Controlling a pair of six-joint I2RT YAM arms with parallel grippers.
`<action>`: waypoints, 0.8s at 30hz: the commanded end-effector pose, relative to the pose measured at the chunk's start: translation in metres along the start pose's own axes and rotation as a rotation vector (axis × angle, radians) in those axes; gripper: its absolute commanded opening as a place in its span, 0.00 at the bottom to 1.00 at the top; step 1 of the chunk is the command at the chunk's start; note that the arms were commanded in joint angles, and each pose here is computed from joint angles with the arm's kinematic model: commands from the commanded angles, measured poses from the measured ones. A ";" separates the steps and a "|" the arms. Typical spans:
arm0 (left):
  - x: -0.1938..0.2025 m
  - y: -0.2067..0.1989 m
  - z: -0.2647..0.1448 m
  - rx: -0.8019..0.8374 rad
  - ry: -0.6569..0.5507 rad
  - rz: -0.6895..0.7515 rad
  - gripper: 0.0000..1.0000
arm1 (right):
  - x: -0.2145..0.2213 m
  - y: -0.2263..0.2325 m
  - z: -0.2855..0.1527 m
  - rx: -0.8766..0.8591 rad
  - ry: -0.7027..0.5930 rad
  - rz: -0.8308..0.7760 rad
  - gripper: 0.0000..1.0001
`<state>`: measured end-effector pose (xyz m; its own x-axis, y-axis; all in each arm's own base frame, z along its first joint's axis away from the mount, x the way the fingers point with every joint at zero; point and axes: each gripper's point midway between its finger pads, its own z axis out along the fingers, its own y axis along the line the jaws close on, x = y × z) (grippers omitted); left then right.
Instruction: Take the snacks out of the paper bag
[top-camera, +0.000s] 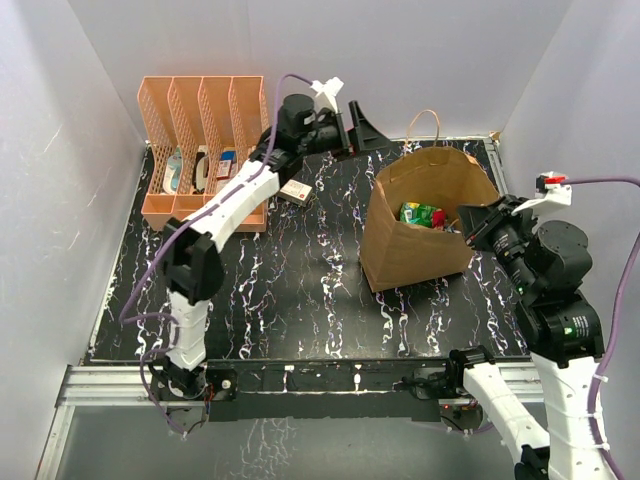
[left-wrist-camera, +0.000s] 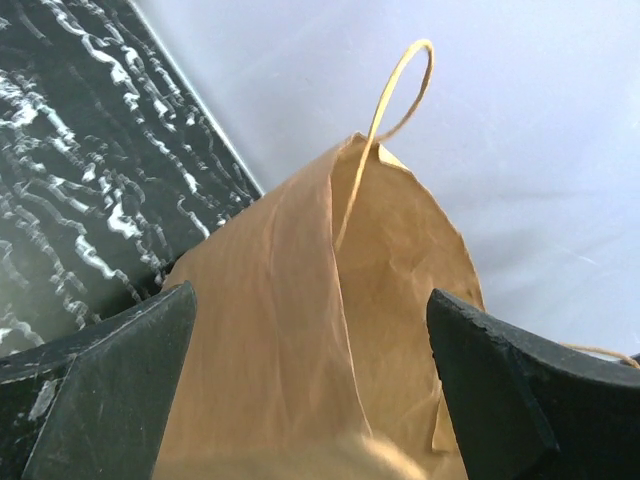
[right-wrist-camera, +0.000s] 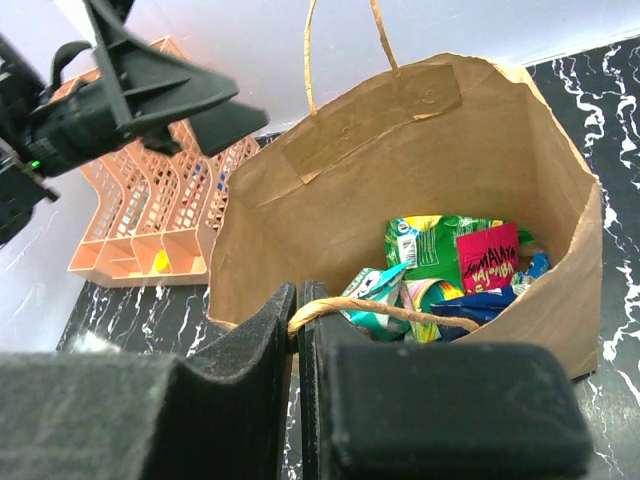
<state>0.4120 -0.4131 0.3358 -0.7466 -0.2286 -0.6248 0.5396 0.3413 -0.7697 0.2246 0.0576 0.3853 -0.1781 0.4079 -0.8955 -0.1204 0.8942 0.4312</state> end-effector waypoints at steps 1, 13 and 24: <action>-0.012 -0.066 0.020 0.216 0.023 -0.001 0.99 | -0.022 0.012 -0.007 -0.048 -0.094 -0.001 0.09; -0.002 -0.104 0.055 0.464 0.042 -0.006 0.93 | -0.021 0.008 -0.016 -0.031 -0.094 -0.015 0.09; -0.008 -0.108 0.065 0.506 0.003 0.035 0.66 | -0.020 0.007 -0.020 -0.026 -0.093 -0.016 0.09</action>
<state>0.3946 -0.5095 0.3892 -0.7620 -0.1976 -0.6166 0.6395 -0.0805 -0.7645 0.2115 0.0558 0.3798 -0.1870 0.4063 -0.8944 -0.1158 0.8950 0.4308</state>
